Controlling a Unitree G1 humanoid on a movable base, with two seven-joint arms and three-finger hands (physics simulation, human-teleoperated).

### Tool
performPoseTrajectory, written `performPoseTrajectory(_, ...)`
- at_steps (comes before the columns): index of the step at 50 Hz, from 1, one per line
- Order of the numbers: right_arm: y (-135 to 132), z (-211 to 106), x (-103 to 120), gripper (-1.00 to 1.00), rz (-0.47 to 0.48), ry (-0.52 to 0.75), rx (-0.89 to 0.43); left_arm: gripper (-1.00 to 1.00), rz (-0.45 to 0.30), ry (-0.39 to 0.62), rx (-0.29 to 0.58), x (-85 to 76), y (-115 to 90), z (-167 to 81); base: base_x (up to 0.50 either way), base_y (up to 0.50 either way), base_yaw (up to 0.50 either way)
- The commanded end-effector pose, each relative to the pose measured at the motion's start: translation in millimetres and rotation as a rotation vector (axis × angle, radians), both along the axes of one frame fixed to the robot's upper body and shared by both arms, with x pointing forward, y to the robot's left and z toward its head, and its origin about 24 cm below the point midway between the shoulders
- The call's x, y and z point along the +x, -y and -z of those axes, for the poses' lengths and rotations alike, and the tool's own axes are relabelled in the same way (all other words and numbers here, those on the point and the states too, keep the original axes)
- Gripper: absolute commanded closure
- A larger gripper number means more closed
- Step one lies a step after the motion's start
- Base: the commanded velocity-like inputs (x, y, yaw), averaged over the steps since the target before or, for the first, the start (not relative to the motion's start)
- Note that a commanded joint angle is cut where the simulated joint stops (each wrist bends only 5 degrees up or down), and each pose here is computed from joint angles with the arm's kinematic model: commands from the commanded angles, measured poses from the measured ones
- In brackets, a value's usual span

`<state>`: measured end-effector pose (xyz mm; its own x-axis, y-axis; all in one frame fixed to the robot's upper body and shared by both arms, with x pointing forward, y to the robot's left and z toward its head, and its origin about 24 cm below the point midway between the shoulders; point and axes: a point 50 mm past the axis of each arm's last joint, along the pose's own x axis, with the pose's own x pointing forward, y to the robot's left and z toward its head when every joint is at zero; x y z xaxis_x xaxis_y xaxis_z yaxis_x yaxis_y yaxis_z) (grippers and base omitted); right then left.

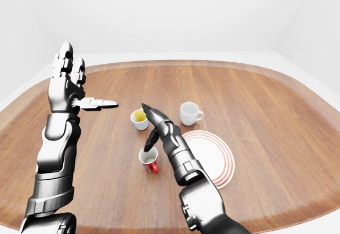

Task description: Pick up the red mug and put it on the plate

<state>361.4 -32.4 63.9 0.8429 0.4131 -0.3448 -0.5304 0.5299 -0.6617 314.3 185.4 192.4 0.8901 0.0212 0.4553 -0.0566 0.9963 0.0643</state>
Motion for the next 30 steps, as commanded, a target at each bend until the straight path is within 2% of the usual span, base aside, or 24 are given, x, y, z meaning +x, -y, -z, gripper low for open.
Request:
performPoseTrajectory(1, -7.8, 8.9, -3.9, -1.00, -0.011, -0.025, -0.023, -1.00, 0.000, -0.002, -0.001, -0.6, -0.3, 0.8, 0.00, 0.00, 0.00)
performPoseTrajectory(19, -18.5, 12.1, -6.7, -1.00, -0.030, -0.041, -0.033, -1.00, 0.000, -0.009, -0.003, -0.7, -0.7, 3.0, 0.00, 0.00, 0.00)
performPoseTrajectory(30, -24.7, 26.2, -12.8, -1.00, -0.029, -0.081, -0.065, -1.00, -0.004, -0.026, -0.008, -0.7, -3.2, 7.4, 0.00, 0.00, 0.00)
